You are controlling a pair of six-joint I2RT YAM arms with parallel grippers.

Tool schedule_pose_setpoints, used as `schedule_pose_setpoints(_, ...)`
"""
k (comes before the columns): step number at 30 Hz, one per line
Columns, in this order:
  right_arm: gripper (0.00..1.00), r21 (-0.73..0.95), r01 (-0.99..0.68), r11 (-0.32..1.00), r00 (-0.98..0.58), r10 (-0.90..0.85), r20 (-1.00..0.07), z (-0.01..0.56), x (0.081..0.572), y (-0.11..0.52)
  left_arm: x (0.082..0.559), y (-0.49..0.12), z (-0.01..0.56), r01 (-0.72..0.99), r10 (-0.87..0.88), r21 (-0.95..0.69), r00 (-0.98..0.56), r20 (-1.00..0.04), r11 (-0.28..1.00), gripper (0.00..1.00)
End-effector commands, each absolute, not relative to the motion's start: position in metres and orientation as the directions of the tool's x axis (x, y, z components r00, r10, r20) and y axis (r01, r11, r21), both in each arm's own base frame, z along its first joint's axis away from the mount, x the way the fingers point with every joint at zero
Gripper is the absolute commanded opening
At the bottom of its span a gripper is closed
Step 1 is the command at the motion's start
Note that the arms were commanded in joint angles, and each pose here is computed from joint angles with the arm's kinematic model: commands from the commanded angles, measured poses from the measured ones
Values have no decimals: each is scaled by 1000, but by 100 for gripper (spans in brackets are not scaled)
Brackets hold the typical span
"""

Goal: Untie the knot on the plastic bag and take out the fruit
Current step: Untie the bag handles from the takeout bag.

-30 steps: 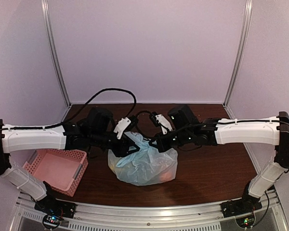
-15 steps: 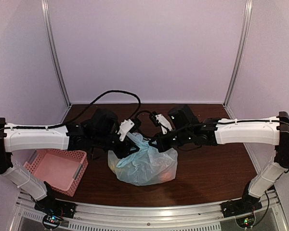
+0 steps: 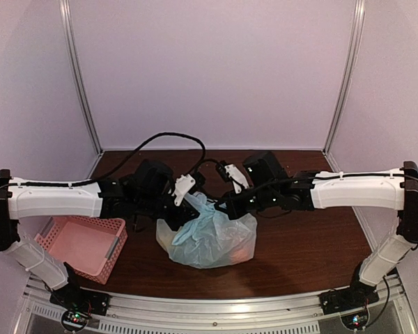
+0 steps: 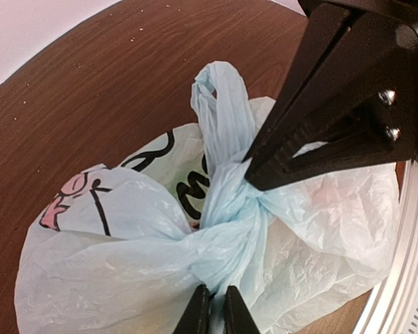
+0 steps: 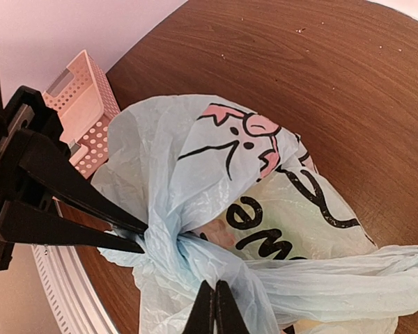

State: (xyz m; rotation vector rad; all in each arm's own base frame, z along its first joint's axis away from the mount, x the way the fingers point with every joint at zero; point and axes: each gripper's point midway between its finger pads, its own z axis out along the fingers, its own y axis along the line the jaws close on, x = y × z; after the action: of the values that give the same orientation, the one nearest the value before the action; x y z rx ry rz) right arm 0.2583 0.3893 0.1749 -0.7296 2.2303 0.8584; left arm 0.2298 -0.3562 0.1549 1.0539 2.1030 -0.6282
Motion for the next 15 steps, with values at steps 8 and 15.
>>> schedule_pose_setpoints(8, 0, 377, -660, 650, -643, -229, -731, 183, 261, 381, 235, -360, 172, 810, 442, -116, -427, -789, 575, 0)
schedule_pose_setpoints(15, 0, 367, -640, 675, -648, -216, -731, 180, 264, 372, 238, -358, 177, 792, 423, -118, -438, -793, 598, 0)
